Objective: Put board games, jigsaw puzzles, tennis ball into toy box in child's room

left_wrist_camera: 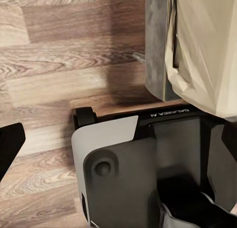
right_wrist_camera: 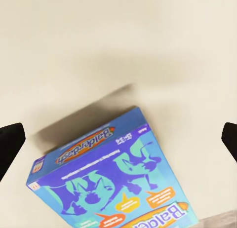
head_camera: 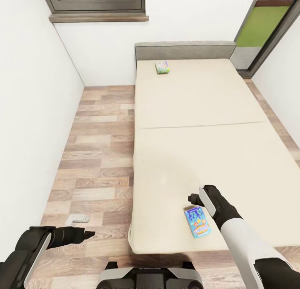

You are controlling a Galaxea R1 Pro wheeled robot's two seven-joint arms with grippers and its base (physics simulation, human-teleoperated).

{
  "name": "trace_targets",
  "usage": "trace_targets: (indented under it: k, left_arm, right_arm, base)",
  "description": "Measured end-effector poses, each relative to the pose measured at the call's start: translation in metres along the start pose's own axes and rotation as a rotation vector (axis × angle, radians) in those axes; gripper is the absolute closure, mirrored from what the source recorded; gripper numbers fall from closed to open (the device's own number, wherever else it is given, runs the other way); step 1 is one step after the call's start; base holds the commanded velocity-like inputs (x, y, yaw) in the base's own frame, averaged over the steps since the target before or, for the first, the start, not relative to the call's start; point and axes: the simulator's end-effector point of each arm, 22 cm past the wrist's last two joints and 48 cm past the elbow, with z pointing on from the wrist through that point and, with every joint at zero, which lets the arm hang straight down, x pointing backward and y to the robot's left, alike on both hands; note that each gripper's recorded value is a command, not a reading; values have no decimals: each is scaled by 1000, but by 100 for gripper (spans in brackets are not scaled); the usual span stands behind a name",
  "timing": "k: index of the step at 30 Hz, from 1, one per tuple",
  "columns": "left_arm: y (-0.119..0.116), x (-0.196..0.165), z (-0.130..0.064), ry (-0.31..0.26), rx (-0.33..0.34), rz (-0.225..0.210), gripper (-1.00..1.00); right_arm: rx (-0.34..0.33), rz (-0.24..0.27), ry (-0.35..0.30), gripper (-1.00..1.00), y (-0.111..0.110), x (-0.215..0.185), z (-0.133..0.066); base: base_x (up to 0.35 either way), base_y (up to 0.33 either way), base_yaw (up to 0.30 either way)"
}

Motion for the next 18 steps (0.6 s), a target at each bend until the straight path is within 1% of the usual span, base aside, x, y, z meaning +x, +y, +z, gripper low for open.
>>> trace_targets:
  k: [18]
  left_arm:
    - [3, 10, 10, 29, -1, -7, -100]
  right_arm:
    - [5, -4, 28, -100, -1, 11, 14]
  base:
    - [0, 0, 0]
